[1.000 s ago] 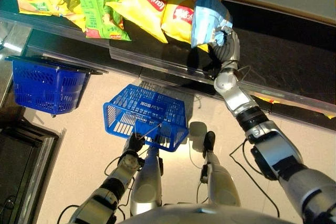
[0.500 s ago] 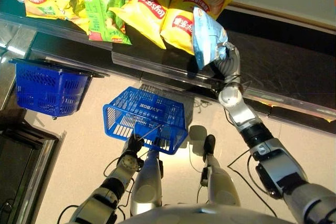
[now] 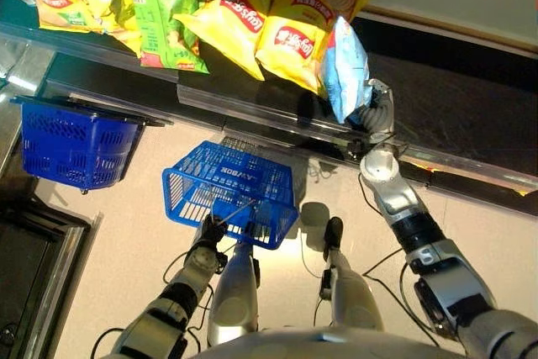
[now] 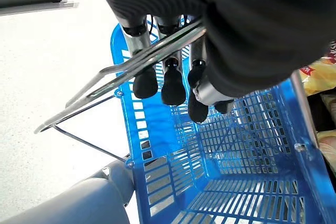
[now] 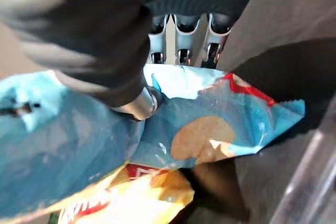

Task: Pick up the snacks into the basket

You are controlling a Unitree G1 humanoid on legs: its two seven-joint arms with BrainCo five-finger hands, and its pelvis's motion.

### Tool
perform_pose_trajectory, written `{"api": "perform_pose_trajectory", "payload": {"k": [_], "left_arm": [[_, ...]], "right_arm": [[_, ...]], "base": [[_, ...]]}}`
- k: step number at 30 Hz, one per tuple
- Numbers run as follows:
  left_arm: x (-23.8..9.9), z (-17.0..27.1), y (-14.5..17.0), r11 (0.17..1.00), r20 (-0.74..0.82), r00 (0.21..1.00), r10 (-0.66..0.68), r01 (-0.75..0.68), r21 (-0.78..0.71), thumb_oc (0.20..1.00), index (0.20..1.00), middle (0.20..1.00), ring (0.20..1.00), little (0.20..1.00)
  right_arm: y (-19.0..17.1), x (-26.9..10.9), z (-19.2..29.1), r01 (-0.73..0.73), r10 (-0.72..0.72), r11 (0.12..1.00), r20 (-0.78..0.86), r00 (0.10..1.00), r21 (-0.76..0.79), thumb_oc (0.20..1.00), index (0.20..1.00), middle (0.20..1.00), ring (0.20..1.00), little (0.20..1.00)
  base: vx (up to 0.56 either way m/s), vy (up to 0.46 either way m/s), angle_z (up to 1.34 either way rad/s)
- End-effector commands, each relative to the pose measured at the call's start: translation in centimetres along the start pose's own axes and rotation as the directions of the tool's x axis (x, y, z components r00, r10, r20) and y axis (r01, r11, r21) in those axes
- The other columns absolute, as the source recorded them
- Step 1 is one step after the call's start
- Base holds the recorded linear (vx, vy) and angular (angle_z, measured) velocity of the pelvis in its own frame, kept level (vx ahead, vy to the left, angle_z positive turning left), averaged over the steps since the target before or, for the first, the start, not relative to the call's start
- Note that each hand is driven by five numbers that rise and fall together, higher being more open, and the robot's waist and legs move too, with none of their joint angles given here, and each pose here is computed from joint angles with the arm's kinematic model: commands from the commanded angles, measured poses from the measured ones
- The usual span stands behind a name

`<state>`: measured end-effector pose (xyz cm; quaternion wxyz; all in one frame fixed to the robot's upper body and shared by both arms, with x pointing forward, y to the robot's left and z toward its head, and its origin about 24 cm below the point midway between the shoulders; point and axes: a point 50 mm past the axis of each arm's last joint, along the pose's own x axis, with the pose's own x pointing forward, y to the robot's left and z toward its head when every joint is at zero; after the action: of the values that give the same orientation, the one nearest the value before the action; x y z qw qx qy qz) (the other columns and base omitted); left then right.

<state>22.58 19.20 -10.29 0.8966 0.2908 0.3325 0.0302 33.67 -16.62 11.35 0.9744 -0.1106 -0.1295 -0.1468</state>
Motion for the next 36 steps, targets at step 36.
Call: {"api": "perform_pose_trajectory", "payload": {"k": [36], "left_arm": [[0.1, -5.2, 5.2, 0.991, -0.207, 0.977, 0.048, -0.072, -0.113, 0.2, 0.2, 0.2, 0.2, 0.2]], "right_arm": [[-9.0, -9.7, 1.8, -0.565, 0.559, 0.812, 0.082, 0.825, 0.147, 0.2, 0.2, 0.2, 0.2, 0.2]], "base": [[0.0, -0.007, -0.01]]}}
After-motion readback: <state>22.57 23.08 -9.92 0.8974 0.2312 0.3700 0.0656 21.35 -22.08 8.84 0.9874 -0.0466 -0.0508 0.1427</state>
